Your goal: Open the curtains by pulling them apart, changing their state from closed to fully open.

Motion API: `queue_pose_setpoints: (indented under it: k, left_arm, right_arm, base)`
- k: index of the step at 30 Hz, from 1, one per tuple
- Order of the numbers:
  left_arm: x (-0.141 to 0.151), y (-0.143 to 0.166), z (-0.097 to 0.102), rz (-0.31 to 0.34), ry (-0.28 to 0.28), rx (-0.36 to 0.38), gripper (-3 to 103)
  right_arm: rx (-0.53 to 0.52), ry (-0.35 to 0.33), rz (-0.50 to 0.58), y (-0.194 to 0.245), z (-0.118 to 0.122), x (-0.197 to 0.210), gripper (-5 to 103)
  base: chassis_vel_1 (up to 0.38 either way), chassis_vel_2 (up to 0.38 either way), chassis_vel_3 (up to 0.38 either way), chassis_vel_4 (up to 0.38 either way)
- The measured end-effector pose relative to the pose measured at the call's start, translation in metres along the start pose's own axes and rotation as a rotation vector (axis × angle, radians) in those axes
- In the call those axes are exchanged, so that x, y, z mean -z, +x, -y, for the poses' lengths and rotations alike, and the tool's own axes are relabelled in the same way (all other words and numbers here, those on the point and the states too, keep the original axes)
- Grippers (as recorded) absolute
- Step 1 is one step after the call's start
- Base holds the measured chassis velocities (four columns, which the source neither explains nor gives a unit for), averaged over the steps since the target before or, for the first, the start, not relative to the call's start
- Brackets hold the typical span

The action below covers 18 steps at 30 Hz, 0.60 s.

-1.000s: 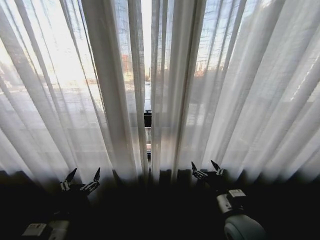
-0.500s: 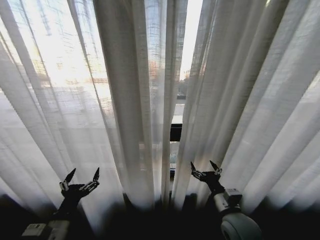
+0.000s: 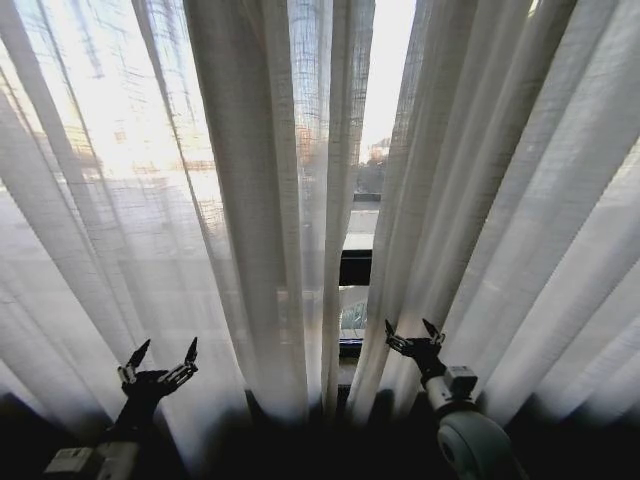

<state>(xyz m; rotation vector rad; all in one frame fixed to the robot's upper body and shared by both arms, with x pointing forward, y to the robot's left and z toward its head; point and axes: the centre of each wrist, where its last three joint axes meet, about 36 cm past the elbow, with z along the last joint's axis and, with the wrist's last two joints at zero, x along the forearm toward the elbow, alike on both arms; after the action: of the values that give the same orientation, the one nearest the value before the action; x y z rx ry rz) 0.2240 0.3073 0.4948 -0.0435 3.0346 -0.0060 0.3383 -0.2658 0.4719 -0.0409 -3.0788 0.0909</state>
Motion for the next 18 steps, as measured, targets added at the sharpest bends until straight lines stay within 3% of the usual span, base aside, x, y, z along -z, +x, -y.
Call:
queue_pose_setpoints:
  k: [9, 13, 15, 16, 18]
  left_arm:
    - [0.0, 0.001, 0.003, -0.004, -0.002, 0.0, 100]
    - [0.001, 0.003, 0.004, -0.006, -0.005, 0.002, 100]
    - [0.001, 0.003, 0.003, -0.006, -0.006, 0.003, 100]
    - [0.001, 0.004, 0.003, -0.006, -0.006, 0.005, 100]
    - [0.001, 0.004, 0.004, -0.005, -0.005, 0.006, 100]
  right_arm:
    - [-0.023, -0.018, -0.038, -0.027, 0.017, -0.015, 101]
    - [-0.025, -0.021, -0.034, -0.034, 0.021, -0.02, 88]
    - [-0.024, -0.022, -0.032, -0.034, 0.021, -0.02, 88]
    - [-0.023, -0.023, -0.028, -0.034, 0.02, -0.02, 77]
    - [-0.022, -0.023, -0.025, -0.034, 0.02, -0.02, 77]
  base:
    - [0.0, 0.0, 0.0, 0.0]
    - [0.0, 0.0, 0.0, 0.0]
    - [0.0, 0.0, 0.0, 0.0]
    - [0.0, 0.0, 0.0, 0.0]
    - [0.0, 0.0, 0.0, 0.0]
